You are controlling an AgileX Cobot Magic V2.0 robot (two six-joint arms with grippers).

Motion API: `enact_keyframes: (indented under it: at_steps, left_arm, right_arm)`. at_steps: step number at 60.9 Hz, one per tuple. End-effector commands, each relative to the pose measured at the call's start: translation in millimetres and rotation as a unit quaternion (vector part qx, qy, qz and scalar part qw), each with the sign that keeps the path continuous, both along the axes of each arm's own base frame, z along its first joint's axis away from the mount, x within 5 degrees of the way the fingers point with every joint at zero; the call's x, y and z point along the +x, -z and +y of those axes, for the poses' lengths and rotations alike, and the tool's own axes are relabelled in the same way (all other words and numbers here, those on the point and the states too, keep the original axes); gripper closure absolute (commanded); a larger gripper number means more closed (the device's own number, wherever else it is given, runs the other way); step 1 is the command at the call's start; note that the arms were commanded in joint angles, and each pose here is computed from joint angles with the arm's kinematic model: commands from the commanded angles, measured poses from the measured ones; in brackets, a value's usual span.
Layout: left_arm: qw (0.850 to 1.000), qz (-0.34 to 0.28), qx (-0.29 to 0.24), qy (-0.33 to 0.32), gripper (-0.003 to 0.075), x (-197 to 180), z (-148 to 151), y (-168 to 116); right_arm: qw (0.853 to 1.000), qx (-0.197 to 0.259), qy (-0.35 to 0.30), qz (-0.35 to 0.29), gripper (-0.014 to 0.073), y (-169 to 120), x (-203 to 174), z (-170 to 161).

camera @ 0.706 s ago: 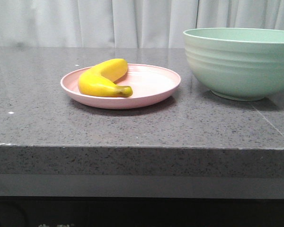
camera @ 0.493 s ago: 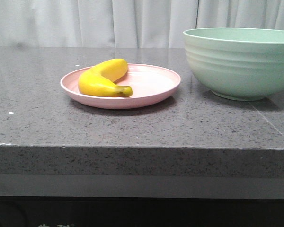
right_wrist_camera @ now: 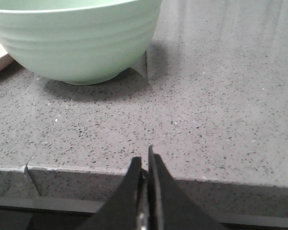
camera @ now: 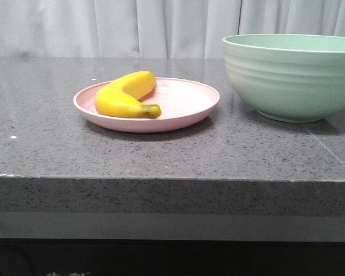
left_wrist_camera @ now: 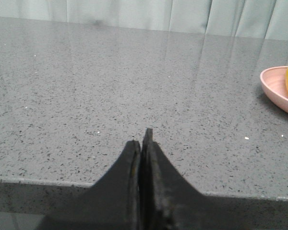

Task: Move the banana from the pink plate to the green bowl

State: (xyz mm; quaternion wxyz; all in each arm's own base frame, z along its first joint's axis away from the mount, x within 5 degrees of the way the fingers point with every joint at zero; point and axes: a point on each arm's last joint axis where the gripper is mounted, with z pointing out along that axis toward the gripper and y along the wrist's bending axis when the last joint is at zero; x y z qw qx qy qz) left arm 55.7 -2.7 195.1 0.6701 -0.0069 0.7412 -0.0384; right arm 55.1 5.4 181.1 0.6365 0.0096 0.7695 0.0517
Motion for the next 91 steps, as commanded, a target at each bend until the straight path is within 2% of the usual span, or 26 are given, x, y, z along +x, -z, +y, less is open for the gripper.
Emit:
enact_keyframes:
  at_steps: [1, 36, 44, 51, 61, 67, 73, 79, 85, 87, 91]
  left_arm:
    - [0.999, -0.052, -0.008, 0.001, 0.0738, -1.3, -0.1, -8.2]
    - [0.999, -0.052, -0.008, 0.001, 0.0738, -1.3, -0.1, -8.2]
    - [0.997, -0.077, -0.006, 0.001, 0.0738, -1.4, 0.0, -12.6]
    - [0.994, -0.112, -0.004, -0.001, 0.0738, -2.5, 0.2, -21.8]
    - [0.993, -0.118, -0.005, 0.000, 0.0738, -4.4, 0.2, -62.9]
    - [0.996, -0.094, -0.003, 0.000, 0.0738, 4.1, -0.2, -93.5]
    - [0.999, -0.053, -0.001, 0.000, 0.0738, 22.5, -1.1, -112.0]
    - [0.999, -0.032, 0.000, 0.000, 0.0738, 39.3, -1.9, -122.2]
    - [0.999, -0.036, -0.001, 0.000, 0.0730, 48.6, -2.4, -126.8]
    - [0.999, -0.039, -0.001, 0.000, 0.0715, 50.1, -2.4, -127.3]
    - [0.999, -0.047, -0.001, 0.000, 0.0630, 50.1, -2.5, -128.7]
  right_arm:
    - [0.998, -0.001, 0.007, -0.055, 0.0663, -10.3, -0.6, -1.4]
    - [0.998, -0.001, 0.007, -0.055, 0.0663, -10.3, -0.6, -1.4]
    - [0.998, 0.002, 0.009, -0.064, 0.0663, -11.9, -0.5, -1.6]
    - [0.994, 0.026, 0.016, -0.101, 0.0663, -19.2, -0.3, -2.5]
    - [0.989, 0.027, 0.015, -0.144, 0.0663, -51.8, -5.2, -2.7]
    - [0.990, 0.023, 0.008, -0.137, 0.0662, -80.2, -5.7, -1.5]
    - [0.994, 0.012, 0.004, -0.111, 0.0655, -106.1, 2.3, -0.6]
    - [0.996, 0.007, 0.002, -0.084, 0.0655, -126.8, 16.1, 0.0]
    - [0.997, -0.001, 0.002, -0.072, 0.0655, -137.1, 25.0, 0.1]
    - [0.998, -0.002, 0.003, -0.071, 0.0653, -138.3, 26.8, 0.0]
    - [0.997, -0.003, 0.003, -0.071, 0.0639, -138.6, 27.8, -0.1]
